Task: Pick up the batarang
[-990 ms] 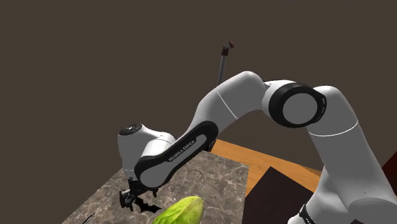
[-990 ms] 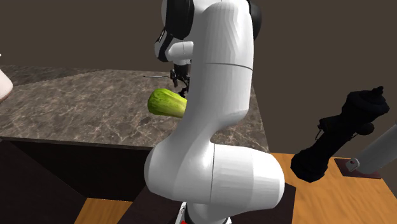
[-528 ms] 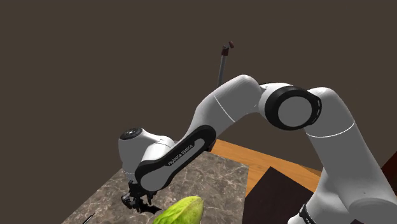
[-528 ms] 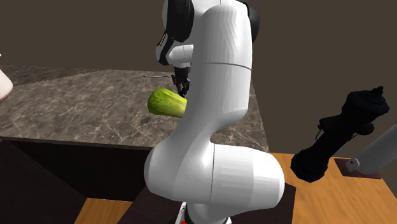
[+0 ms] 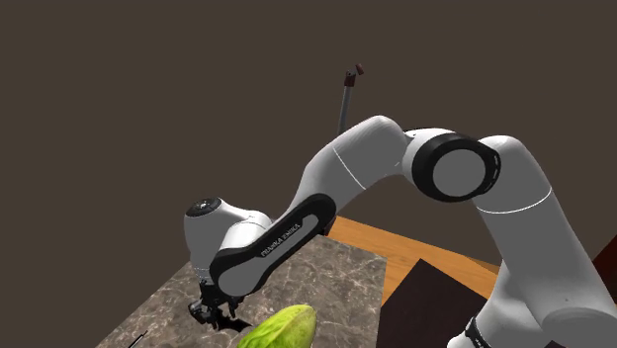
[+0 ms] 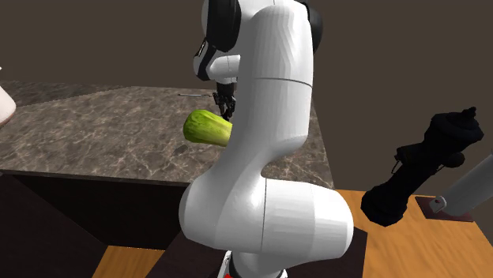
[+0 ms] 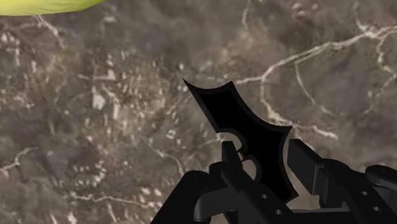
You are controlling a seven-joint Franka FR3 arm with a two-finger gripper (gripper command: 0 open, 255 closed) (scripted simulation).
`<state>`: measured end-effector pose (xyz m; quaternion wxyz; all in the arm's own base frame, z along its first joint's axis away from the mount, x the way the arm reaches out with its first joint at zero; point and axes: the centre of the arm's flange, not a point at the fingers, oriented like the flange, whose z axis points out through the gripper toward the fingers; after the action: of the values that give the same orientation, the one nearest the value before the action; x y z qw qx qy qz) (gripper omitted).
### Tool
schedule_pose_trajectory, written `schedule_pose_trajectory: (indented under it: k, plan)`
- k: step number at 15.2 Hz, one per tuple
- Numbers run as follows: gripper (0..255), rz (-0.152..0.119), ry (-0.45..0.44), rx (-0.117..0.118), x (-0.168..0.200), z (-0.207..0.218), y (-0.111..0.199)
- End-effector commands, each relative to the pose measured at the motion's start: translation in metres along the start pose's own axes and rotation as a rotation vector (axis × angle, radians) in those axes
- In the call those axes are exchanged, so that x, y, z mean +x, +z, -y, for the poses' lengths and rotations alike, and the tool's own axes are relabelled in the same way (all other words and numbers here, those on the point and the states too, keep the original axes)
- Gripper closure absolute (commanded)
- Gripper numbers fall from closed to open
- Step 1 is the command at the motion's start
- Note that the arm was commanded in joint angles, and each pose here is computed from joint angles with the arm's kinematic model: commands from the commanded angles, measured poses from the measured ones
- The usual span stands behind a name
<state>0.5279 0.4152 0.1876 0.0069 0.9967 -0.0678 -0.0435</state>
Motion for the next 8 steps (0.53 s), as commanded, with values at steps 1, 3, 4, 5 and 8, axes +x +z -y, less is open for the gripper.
schedule_pose_trajectory:
  k: [1, 3, 4, 5, 8]
  plan:
    - [255, 0.001, 0.0, -0.001, -0.001, -0.001, -0.007]
    - [255, 0.001, 0.0, -0.001, -0.001, -0.001, -0.017]
    - [255, 0.001, 0.0, -0.001, -0.002, -0.001, -0.023]
    - [255, 0.001, 0.0, -0.001, -0.002, -0.001, -0.028]
    - [255, 0.001, 0.0, -0.001, -0.004, -0.001, -0.044]
